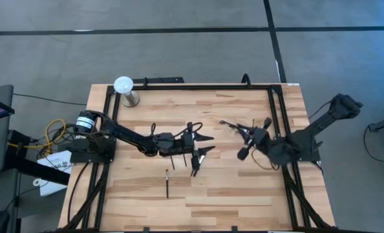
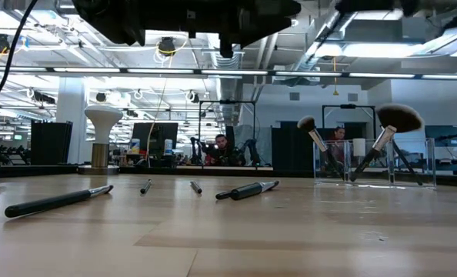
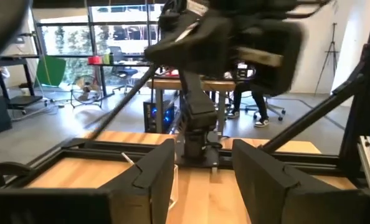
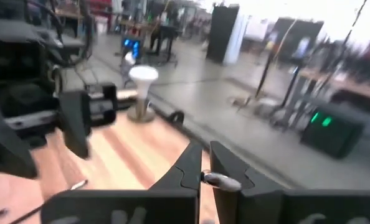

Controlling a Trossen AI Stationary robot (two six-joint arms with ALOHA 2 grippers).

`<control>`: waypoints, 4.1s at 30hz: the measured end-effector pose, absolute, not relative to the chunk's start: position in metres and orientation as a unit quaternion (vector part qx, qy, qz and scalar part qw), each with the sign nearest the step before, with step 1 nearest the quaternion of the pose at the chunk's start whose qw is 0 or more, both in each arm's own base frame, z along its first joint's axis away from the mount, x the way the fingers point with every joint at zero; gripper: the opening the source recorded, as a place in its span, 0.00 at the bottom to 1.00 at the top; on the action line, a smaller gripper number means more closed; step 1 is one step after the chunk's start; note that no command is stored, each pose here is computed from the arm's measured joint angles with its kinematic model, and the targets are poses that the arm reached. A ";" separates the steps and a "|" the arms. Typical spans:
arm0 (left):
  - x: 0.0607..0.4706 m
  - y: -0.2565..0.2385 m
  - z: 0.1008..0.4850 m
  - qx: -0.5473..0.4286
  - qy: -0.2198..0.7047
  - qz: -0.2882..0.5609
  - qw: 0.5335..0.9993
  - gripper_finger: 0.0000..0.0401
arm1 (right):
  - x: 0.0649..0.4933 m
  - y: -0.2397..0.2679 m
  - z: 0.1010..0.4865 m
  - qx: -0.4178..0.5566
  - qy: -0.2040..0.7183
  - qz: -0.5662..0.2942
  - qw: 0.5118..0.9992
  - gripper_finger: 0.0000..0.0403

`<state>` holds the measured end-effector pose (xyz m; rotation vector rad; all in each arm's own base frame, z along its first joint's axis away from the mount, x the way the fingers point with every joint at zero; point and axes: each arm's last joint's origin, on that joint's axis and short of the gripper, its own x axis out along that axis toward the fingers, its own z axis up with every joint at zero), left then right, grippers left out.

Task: Pick & Place Makeup Supplies
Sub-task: Put the black makeup brush into the transparent organizer

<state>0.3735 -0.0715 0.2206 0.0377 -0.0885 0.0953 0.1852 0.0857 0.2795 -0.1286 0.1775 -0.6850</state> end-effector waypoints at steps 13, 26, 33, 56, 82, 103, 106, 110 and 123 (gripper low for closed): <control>0.373 -0.073 0.220 0.020 -0.041 0.044 0.998 0.40 | 0.153 0.016 0.249 0.069 0.304 -0.358 0.880 0.02; 0.373 -0.076 0.218 -0.001 -0.029 0.039 0.999 0.40 | 0.162 0.003 0.215 0.121 0.387 -0.396 0.824 0.06; 0.370 -0.083 0.196 -0.029 0.079 0.038 0.996 0.40 | 0.176 0.004 0.205 0.115 0.399 -0.394 0.820 0.16; 0.342 -0.126 0.159 -0.135 0.221 0.141 0.955 0.40 | 0.202 0.033 0.277 0.118 0.309 -0.255 0.909 0.22; 0.355 -0.119 0.090 -0.138 0.278 0.167 0.936 0.40 | 0.285 0.062 0.196 0.031 0.413 -0.089 0.906 0.22; 0.354 -0.118 0.098 -0.116 0.273 0.159 0.942 0.40 | 0.308 0.057 0.179 0.007 0.394 -0.010 0.919 0.27; 0.355 -0.118 0.100 -0.108 0.271 0.155 0.944 0.40 | 0.311 0.057 0.171 0.004 0.405 -0.012 0.914 0.33; 0.355 -0.118 0.097 -0.109 0.275 0.150 0.943 0.40 | 0.316 0.058 0.151 -0.020 0.428 -0.008 0.904 0.41; 0.351 -0.119 0.093 -0.105 0.286 0.143 0.942 0.40 | 0.327 0.059 0.104 -0.077 0.463 -0.019 0.883 0.46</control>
